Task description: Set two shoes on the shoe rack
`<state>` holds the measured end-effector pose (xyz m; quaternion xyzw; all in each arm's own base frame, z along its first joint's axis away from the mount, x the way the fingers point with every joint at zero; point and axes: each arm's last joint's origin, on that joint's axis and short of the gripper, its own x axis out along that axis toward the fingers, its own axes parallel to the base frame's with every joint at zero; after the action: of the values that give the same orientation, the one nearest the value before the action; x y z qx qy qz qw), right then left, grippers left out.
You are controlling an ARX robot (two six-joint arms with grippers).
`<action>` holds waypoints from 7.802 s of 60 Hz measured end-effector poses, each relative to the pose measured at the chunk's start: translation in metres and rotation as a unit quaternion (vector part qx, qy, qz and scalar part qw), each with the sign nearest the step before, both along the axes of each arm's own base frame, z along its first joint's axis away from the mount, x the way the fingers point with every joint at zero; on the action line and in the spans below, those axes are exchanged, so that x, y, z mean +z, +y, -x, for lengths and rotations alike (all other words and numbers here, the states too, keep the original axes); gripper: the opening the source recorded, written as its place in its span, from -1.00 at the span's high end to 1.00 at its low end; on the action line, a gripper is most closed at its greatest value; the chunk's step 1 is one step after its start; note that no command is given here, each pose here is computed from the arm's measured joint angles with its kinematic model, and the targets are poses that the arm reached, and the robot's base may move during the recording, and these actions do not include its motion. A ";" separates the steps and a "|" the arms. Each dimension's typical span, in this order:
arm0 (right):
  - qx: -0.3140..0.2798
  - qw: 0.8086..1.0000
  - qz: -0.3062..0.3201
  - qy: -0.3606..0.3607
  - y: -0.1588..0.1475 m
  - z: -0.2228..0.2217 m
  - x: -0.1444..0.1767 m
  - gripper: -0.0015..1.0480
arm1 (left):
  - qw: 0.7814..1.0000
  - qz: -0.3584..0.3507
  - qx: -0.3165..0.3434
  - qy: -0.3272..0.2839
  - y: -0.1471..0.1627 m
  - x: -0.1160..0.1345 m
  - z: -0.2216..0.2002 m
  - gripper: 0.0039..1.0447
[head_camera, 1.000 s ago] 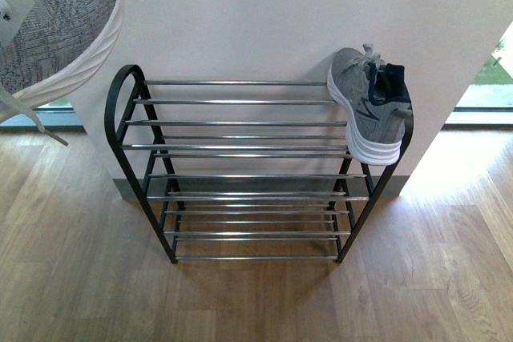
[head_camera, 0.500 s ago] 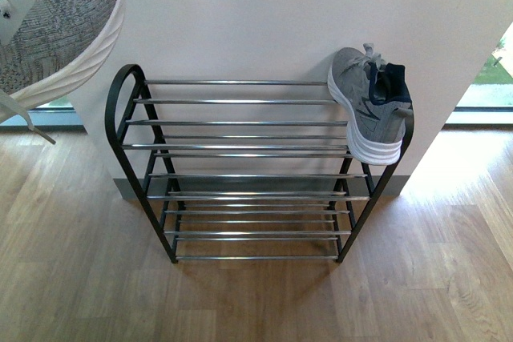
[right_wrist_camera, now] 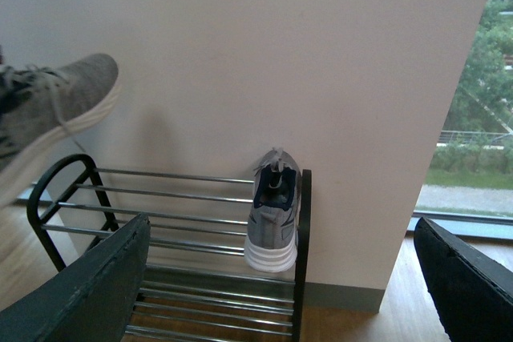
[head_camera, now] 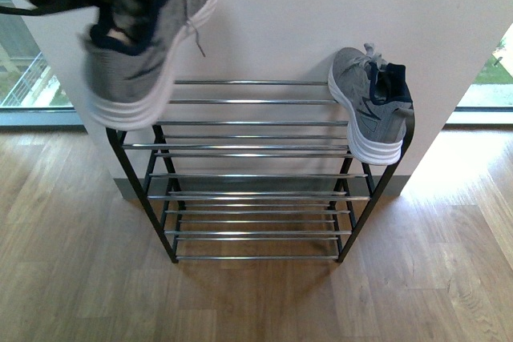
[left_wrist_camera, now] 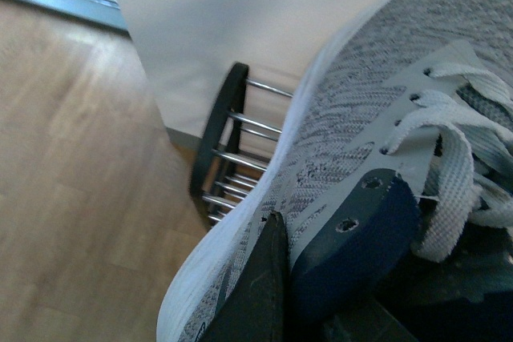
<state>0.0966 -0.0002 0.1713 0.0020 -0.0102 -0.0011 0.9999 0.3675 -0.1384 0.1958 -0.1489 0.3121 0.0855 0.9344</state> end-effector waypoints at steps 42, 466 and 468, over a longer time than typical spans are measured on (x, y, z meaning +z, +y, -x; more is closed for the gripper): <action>0.000 1.000 0.000 0.000 0.000 0.000 0.000 -0.82 | 0.982 0.146 -0.024 0.121 -0.171 -0.089 -0.097 0.97; 0.000 1.000 0.000 0.000 0.000 0.000 0.000 -0.82 | 0.935 -0.146 -0.086 -0.312 0.138 -0.029 0.270 -0.83; 0.000 1.000 0.000 0.000 0.000 0.000 0.000 -0.82 | 0.935 -0.146 -0.086 -0.312 0.138 -0.029 0.270 -0.83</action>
<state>0.0965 -0.0002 0.1712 0.0018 -0.0104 -0.0011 0.9999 0.0978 -0.0003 0.1671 -0.0026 0.0011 -0.0015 1.0000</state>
